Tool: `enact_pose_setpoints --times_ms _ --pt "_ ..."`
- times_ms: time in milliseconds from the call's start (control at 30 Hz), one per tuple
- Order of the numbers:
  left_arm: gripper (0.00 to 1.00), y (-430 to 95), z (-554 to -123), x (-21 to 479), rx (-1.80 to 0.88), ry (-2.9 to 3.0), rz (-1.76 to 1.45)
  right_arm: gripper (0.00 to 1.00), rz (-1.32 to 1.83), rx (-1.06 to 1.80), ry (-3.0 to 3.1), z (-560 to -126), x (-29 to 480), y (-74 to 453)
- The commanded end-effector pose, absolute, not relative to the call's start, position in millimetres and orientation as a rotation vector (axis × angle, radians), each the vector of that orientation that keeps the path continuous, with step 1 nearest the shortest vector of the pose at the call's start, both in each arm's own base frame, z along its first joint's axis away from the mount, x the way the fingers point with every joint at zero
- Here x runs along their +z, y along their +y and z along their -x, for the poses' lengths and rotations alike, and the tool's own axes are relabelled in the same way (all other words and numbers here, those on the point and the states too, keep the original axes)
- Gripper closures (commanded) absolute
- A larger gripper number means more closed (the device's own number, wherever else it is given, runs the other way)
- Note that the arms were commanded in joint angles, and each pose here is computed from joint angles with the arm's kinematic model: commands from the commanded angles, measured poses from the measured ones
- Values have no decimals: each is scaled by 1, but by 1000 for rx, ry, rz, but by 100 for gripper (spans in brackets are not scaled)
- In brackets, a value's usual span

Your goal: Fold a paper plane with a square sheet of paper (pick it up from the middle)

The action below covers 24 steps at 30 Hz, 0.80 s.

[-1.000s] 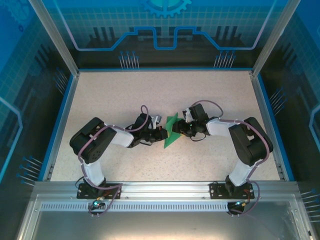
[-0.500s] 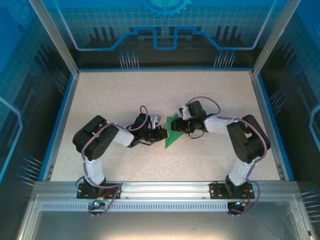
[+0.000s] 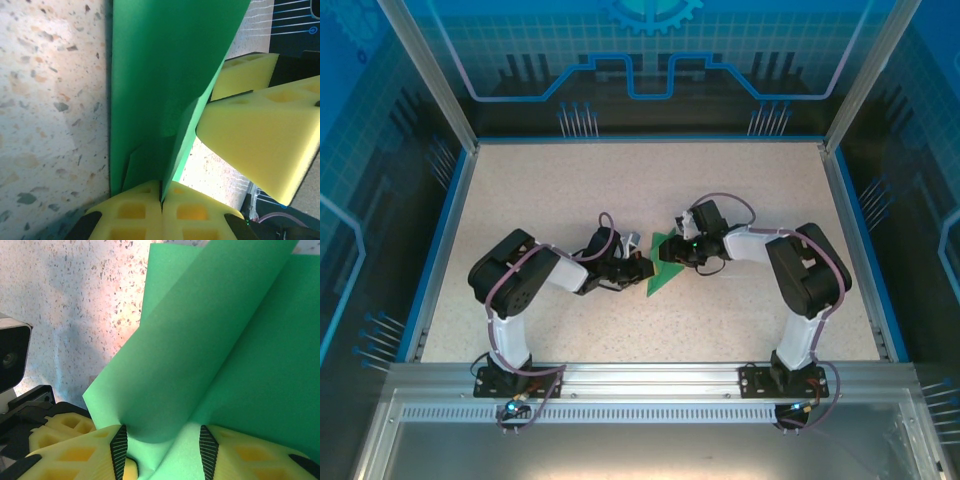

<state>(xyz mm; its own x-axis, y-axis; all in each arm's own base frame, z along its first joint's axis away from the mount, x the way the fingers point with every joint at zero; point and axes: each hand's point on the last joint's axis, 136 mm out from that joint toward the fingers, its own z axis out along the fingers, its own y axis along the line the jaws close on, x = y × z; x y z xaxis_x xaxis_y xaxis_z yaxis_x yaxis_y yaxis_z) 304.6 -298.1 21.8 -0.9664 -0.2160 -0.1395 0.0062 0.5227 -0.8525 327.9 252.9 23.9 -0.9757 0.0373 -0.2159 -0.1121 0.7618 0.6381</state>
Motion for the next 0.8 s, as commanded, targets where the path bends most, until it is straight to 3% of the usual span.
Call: enact_pose_setpoints --times_ms 0,167,567,767 --pt "97 -297 -306 21 -1464 2541 213 53 57 934 2836 -317 3 249" --pt "93 -295 -310 23 -1469 2536 221 52 3 797 2929 -308 -15 237" --pt "67 -296 -308 32 -1508 2501 200 53 -245 527 3064 -296 -46 208" --pt "63 -290 -305 34 -1499 2501 236 54 -302 484 3092 -291 -53 205"
